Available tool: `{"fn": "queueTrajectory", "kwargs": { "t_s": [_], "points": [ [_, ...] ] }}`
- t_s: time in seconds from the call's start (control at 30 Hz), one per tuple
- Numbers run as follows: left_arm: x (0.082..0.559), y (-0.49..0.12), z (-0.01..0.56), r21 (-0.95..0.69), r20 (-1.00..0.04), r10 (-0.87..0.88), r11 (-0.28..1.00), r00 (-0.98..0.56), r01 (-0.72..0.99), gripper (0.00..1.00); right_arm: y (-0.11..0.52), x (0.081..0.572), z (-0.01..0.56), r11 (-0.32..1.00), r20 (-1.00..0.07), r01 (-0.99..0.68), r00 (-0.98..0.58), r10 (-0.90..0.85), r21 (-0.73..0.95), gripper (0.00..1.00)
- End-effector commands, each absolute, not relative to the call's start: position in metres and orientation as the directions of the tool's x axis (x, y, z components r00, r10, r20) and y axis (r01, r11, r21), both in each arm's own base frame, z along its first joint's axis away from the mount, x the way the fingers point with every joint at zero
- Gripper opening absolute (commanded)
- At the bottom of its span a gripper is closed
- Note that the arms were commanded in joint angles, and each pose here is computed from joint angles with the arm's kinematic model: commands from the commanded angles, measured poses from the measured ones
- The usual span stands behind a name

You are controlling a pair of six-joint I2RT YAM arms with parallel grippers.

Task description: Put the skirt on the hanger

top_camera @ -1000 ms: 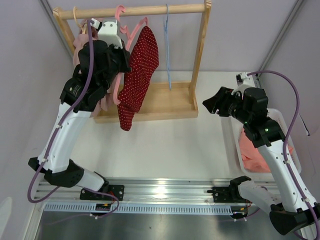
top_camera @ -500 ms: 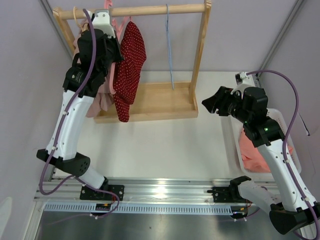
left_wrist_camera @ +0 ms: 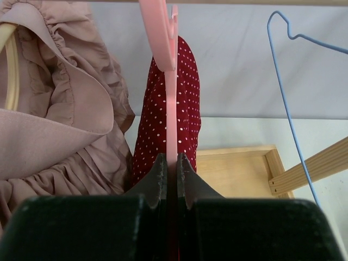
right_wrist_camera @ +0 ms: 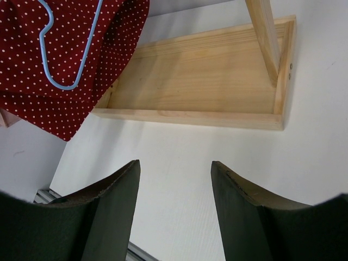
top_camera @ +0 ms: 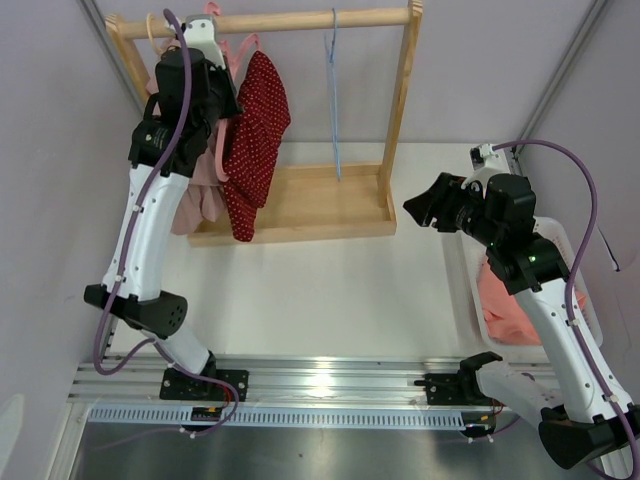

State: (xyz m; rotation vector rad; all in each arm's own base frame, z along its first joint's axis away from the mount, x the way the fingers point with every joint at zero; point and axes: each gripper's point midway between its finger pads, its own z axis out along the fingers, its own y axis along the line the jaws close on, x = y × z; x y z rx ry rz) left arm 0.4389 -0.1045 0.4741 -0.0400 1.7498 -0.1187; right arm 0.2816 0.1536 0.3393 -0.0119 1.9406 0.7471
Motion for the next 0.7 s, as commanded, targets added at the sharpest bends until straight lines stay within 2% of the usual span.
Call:
{"fn": "queueTrajectory", "kwargs": {
  "t_s": [0.0,0.27,0.5,0.6,0.63,0.67],
  "points": [
    [0.435,-0.1,0.517,-0.161,-0.985,-0.156,0.985,-0.073,0.061,0.0,0.154,0.283,0.365,0.796,-0.851,-0.371,-0.421,0.314,0.477,0.61],
    [0.437,-0.108,0.488,-0.19,-0.972,-0.175,0.979,-0.158,0.079,0.0,0.154,0.282,0.362,0.792,-0.848,-0.371,-0.423,0.319,0.484,0.6],
    [0.425,-0.115,0.477,-0.207,-0.968,-0.183,0.97,-0.174,0.127,0.0,0.154,0.281,0.355,0.794,-0.842,-0.36,-0.432,0.324,0.49,0.61],
    [0.418,-0.113,0.478,-0.212,-0.966,-0.188,0.969,-0.175,0.129,0.12,0.155,0.281,0.353,0.791,-0.838,-0.359,-0.437,0.326,0.495,0.61],
    [0.411,-0.112,0.484,-0.214,-0.968,-0.192,0.968,-0.162,0.134,0.24,0.155,0.282,0.353,0.791,-0.839,-0.36,-0.435,0.325,0.494,0.61],
    [0.409,-0.111,0.485,-0.215,-0.968,-0.193,0.967,-0.159,0.137,0.31,0.154,0.281,0.353,0.792,-0.838,-0.359,-0.438,0.325,0.494,0.61]
  ]
}}
